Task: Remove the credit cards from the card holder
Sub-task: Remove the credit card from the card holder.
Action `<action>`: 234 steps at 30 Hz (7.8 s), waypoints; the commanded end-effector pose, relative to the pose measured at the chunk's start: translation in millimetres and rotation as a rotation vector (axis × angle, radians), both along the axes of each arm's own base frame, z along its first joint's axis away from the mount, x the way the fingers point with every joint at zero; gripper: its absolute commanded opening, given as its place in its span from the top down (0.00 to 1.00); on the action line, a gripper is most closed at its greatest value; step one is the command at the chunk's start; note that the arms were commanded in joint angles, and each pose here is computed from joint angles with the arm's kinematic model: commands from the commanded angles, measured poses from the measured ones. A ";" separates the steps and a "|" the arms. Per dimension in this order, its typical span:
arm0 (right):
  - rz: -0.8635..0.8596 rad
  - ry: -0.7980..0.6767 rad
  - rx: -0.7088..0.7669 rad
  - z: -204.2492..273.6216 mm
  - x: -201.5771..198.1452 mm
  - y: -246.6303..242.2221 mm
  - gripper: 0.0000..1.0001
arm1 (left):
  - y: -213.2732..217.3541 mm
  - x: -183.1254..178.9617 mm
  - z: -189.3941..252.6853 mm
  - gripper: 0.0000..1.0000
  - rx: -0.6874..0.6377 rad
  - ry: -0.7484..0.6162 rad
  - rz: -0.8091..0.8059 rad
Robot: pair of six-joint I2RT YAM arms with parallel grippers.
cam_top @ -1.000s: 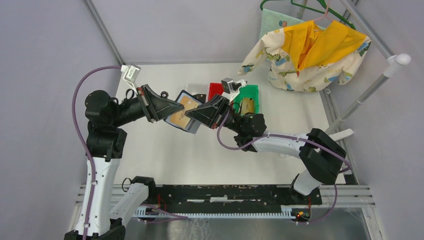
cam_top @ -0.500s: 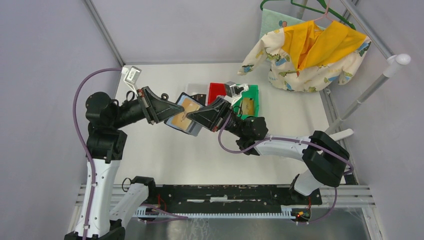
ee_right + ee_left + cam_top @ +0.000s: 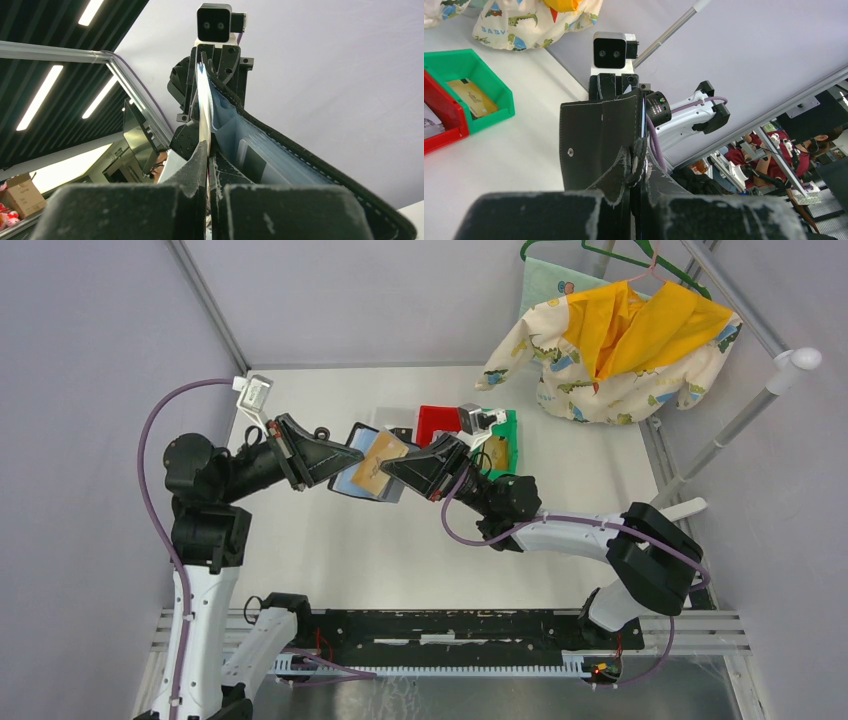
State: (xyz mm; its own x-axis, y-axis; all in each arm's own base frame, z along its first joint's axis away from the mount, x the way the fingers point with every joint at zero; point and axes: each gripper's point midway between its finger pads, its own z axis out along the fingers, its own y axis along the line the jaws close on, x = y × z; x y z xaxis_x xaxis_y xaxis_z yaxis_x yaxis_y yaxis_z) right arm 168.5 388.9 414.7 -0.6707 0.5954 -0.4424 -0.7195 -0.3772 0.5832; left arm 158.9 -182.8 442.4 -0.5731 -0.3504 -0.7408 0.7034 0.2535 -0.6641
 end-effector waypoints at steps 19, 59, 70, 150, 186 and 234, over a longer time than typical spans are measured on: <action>-0.077 -0.064 -0.073 10.2 9.3 10.7 1.00 | 1.9 -12.1 -10.3 0.72 0.123 -0.082 -0.025; -0.027 -0.143 0.021 27.0 -13.0 -12.5 0.70 | -1.9 -37.7 -11.3 0.98 0.133 -0.130 -0.149; 0.050 -0.161 0.056 23.1 -27.2 -20.7 0.76 | -2.5 -41.9 -1.1 0.98 0.110 -0.139 -0.156; 0.130 -0.172 -0.011 14.6 -40.0 4.3 1.00 | 0.0 -32.2 5.3 0.88 0.113 -0.129 -0.084; 0.047 -0.170 -0.010 -0.4 -38.9 -24.7 0.72 | -0.6 -38.2 7.0 0.98 0.104 -0.110 -0.102; 0.081 -0.178 0.037 4.0 -35.8 -61.2 1.00 | 2.3 -36.7 21.2 0.98 0.126 -0.188 -0.055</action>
